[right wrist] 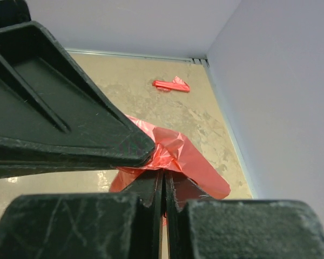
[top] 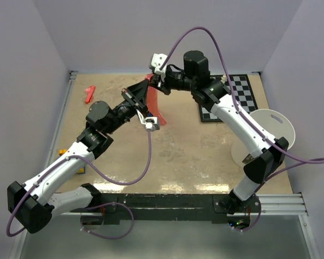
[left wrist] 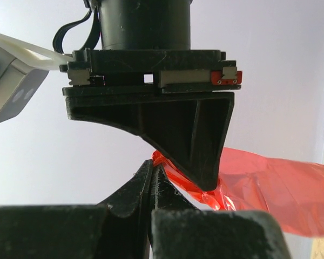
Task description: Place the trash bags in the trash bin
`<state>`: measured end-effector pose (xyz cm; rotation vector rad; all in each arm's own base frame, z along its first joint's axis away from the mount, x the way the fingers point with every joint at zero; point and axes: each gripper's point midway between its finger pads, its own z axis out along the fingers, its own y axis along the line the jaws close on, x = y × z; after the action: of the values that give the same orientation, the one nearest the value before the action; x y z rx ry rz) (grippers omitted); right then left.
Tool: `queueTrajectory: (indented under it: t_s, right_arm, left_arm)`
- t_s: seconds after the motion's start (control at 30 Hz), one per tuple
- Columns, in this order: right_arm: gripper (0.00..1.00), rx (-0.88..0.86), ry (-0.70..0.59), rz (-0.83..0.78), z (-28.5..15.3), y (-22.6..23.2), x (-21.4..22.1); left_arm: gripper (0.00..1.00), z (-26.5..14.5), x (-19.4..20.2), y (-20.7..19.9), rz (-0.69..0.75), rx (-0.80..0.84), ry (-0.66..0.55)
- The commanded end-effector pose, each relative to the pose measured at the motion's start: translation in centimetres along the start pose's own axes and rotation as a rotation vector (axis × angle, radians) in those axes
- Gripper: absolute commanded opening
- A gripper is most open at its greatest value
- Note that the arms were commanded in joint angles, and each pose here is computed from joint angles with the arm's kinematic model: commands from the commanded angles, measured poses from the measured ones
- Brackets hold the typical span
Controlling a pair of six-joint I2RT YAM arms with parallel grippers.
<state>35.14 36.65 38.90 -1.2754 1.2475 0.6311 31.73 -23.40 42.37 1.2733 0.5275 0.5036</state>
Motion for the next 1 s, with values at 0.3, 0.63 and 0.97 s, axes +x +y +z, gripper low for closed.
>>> queueTrajectory:
  t_s: [0.3,0.63,0.97]
  right_arm:
    - [0.00,0.025,-0.037,-0.015,-1.2,0.3,-2.7]
    - [0.00,-0.065,-0.085,-0.023,-2.2,4.1,-5.1]
    - [0.00,0.122,-0.041,-0.015,-1.1,-3.5,-2.8]
  left_arm:
    - [0.00,0.8,-1.3,0.1,0.123,0.040,-0.055]
    - [0.00,2.3,1.0,-0.6,0.123,0.058,0.018]
    - [0.00,0.0,-1.1,0.1,0.105,0.067,-0.039]
